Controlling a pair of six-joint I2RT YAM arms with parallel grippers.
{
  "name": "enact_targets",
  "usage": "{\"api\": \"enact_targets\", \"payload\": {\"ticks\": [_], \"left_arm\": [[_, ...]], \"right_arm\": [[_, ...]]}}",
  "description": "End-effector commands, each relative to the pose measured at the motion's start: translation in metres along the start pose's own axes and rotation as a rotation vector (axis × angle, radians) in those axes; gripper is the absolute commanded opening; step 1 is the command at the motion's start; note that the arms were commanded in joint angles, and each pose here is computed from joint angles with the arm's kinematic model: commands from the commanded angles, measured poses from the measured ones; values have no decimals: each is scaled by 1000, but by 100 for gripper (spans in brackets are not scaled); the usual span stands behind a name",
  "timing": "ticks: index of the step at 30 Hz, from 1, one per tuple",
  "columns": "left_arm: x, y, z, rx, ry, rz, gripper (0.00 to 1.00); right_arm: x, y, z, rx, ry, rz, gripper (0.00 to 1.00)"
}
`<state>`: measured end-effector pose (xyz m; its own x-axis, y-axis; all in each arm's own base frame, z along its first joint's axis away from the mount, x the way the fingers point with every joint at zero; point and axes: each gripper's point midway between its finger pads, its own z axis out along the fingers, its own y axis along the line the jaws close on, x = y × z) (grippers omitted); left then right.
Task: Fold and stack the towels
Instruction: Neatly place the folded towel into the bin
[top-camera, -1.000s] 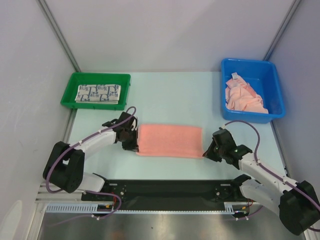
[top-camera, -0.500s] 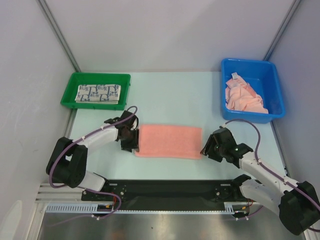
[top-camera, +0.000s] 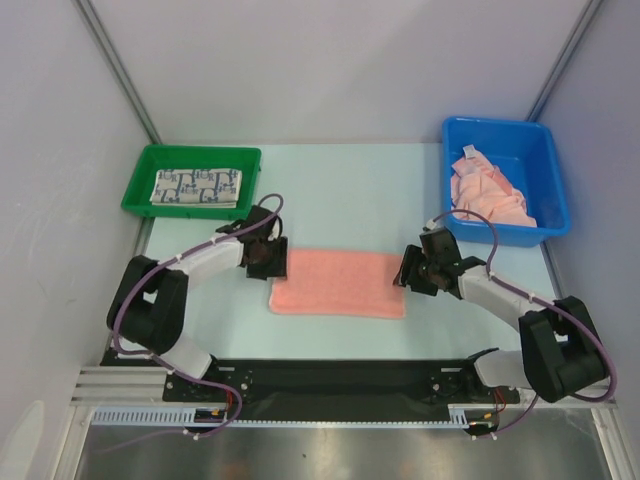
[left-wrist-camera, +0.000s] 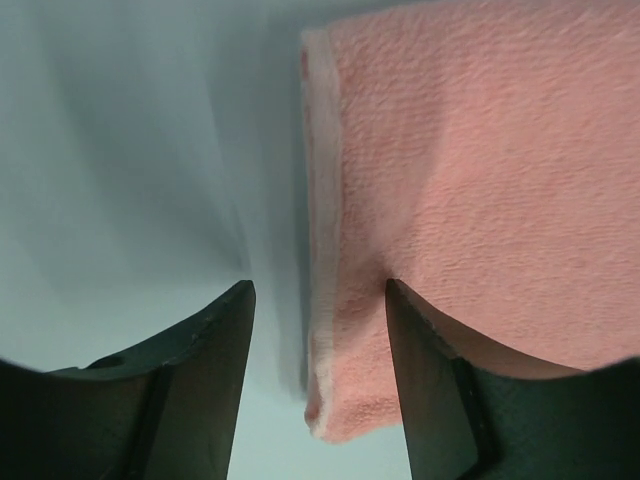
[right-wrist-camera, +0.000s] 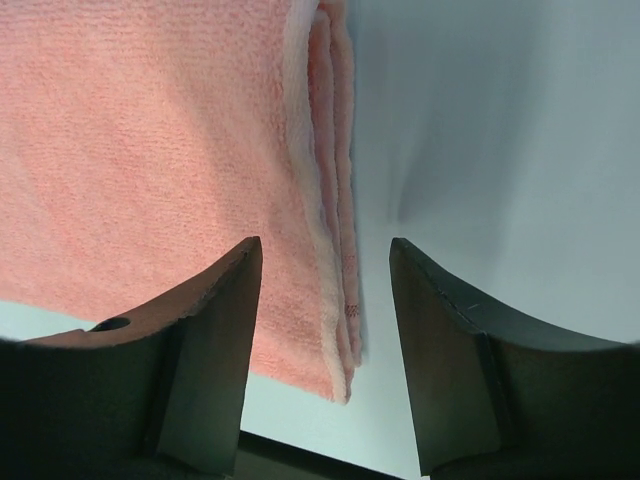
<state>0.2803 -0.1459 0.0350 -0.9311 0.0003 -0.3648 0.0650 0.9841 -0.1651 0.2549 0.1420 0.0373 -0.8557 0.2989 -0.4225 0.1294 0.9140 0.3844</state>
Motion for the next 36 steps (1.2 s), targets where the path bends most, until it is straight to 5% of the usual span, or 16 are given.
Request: {"api": "enact_targets", "payload": {"ticks": [1,8,11,16,27,32,36], "left_arm": [[-1,-7,12,89,-19,5,61],[27,-14,35,158,47,-47,60],[46,-14,44,174,92,-80,47],[50,-14,36,120,121,-69,5],[-86,-13,-15,-122,1,41,0],[-134,20,-12,-252,6,60,0],[-205,47,-39,-356,-117,46,0]], "right_arm": [[-18,13,2,-70,-36,-71,59],[-21,17,-11,-118,-70,-87,62],[-25,24,-22,-149,-92,-86,62],[-37,37,-43,-200,-139,-95,62],[-77,71,-74,-287,-252,-97,63],[-94,78,-67,-290,-270,-104,63],[-104,77,-51,-271,-261,-109,63]]}}
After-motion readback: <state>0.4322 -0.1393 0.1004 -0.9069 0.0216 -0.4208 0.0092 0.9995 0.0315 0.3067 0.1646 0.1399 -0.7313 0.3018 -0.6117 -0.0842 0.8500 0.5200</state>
